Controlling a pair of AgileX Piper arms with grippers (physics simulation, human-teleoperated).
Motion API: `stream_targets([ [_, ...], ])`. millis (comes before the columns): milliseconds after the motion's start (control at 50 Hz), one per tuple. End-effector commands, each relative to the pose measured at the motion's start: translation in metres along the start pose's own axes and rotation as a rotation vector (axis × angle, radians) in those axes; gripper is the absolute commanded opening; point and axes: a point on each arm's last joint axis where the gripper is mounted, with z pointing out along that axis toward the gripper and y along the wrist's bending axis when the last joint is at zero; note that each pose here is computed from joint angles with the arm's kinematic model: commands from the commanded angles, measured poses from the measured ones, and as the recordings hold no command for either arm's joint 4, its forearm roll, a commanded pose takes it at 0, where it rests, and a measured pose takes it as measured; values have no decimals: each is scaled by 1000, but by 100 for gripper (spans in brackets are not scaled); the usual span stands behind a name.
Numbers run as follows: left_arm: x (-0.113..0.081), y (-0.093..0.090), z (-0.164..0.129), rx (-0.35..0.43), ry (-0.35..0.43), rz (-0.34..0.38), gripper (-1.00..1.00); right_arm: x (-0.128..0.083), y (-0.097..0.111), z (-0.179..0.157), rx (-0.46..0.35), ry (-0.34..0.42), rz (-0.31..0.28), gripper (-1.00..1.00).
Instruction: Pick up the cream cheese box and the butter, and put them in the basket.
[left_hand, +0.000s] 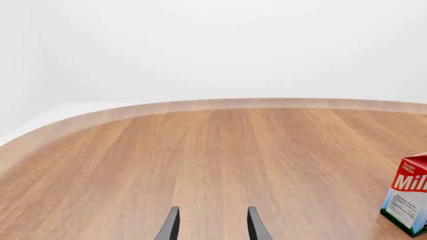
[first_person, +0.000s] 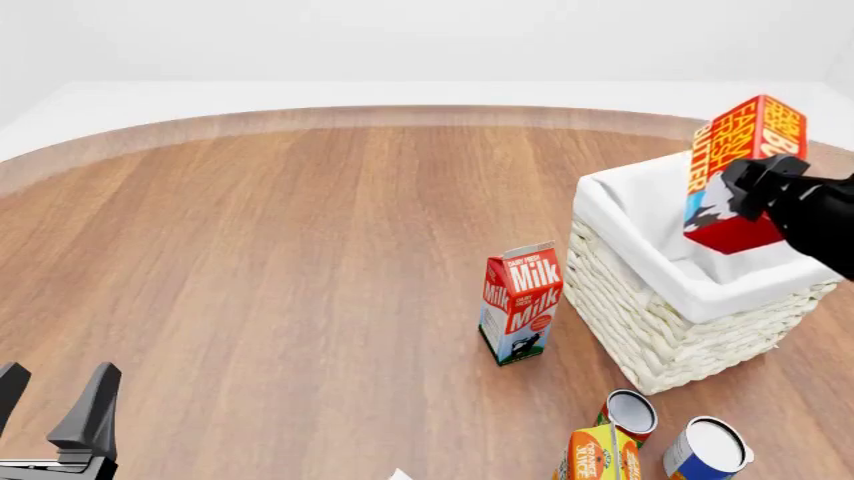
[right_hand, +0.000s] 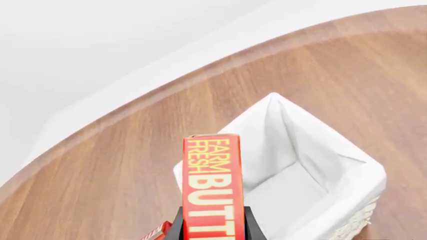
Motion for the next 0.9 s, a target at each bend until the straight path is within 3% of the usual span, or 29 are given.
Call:
stream_targets([
  [20,0,0,0,0,0,0,100,-2,1,2,-11,-23,26,-100],
  [900,0,0,0,0,0,0,100,14,-11,26,22,5,35,-100],
])
